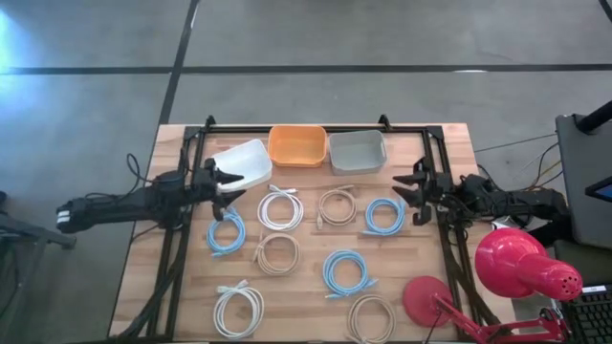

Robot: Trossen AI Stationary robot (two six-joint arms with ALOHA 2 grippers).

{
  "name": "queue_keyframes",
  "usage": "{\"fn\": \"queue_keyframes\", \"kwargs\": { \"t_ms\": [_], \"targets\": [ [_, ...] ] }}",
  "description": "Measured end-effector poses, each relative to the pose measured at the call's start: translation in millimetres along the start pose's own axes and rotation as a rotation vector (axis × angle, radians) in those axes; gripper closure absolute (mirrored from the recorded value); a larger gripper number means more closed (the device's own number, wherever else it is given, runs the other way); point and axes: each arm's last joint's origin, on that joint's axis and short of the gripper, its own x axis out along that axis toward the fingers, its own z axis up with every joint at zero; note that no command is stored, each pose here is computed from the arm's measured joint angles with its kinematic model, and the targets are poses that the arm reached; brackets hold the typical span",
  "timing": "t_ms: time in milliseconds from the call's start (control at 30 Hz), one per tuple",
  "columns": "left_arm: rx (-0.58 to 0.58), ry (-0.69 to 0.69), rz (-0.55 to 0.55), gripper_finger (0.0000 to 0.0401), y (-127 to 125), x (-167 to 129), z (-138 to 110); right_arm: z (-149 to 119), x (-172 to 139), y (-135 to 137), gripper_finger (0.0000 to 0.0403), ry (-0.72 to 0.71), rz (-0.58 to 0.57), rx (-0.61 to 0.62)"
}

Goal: Sort HDMI cables
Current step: Put the left light blue HDMI cable into the white bin

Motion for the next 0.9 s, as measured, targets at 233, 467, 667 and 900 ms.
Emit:
{"fn": "queue_keyframes", "kwargs": {
  "t_ms": [233, 467, 667, 900],
  "targets": [
    [0.075, 0.138, 0.005, 0.0181, -3, 14, 23, 14, 36, 7, 0.0236, 0.146, -0.003, -0.046],
    [0.129, 0.315, -0.097, 0.0181, -8, 41, 19, -13, 80, 10, 0.022, 0.393, -0.029, -0.068],
    [0.155, 0.458, -0.184, 0.0181, -15, 64, 5, -26, 117, 9, 0.022, 0.512, -0.05, -0.119],
    [0.179, 0.652, -0.228, 0.0181, -23, 73, -5, -48, 148, 4, 0.022, 0.701, -0.087, -0.141]
  ]
}}
